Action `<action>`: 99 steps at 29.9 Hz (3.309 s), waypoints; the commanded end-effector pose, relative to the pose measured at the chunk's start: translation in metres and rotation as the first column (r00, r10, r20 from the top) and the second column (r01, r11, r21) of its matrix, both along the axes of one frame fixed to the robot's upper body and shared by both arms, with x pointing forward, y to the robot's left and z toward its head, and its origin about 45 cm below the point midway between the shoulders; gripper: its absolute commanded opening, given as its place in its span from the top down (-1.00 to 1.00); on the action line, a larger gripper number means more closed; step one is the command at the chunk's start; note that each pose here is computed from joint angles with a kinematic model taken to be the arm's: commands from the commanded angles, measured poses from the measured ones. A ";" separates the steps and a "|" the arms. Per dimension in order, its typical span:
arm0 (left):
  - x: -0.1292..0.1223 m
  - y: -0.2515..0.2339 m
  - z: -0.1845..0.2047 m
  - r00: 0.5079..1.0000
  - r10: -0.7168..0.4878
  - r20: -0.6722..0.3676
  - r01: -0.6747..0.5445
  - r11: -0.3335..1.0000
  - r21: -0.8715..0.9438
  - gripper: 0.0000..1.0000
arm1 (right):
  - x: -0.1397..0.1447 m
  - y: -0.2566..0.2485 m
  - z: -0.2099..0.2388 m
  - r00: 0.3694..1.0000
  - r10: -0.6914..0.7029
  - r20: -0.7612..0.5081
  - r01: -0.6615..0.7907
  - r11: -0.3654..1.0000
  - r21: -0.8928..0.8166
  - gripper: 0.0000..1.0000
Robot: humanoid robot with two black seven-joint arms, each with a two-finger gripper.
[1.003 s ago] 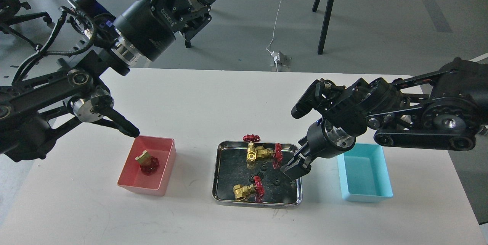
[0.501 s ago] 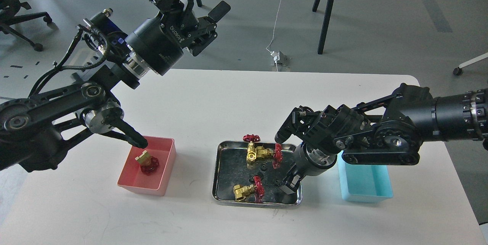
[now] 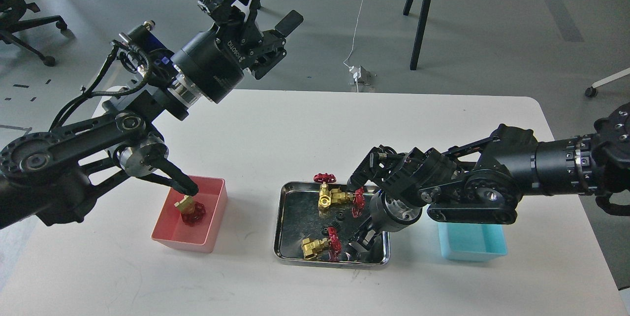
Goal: Place valve in pink box and gear in blue box
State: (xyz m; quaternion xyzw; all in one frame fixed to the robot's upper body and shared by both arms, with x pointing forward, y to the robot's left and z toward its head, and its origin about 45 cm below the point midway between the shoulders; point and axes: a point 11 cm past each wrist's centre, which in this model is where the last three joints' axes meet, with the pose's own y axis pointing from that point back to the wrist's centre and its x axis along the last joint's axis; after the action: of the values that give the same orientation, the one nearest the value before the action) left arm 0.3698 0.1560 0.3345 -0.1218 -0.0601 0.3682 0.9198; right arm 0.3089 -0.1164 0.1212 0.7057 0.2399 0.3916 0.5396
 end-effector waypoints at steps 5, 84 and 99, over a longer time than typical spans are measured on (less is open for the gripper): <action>0.000 0.001 -0.001 1.000 0.003 -0.003 -0.003 1.000 0.000 -0.81 | -0.004 0.005 -0.006 1.000 -0.002 -0.006 0.002 1.000 0.019 -0.22; -0.003 -0.032 -0.022 0.997 -0.040 -0.062 0.036 0.997 -0.063 -0.83 | 0.041 -0.132 0.095 0.911 -0.402 0.090 0.372 0.896 0.242 0.82; -0.007 -0.040 -0.026 0.996 -0.058 -0.073 0.052 0.996 -0.074 -0.84 | -0.019 -0.211 0.055 0.825 -0.565 -0.005 0.556 0.810 0.188 0.26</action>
State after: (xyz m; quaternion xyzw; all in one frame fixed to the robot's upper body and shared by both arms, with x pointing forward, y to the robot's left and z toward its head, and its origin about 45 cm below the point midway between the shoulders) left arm 0.3635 0.1151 0.3108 -0.1441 -0.0102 0.3479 0.9263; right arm 0.2891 -0.3268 0.1761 0.7803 -0.0236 0.2523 0.5718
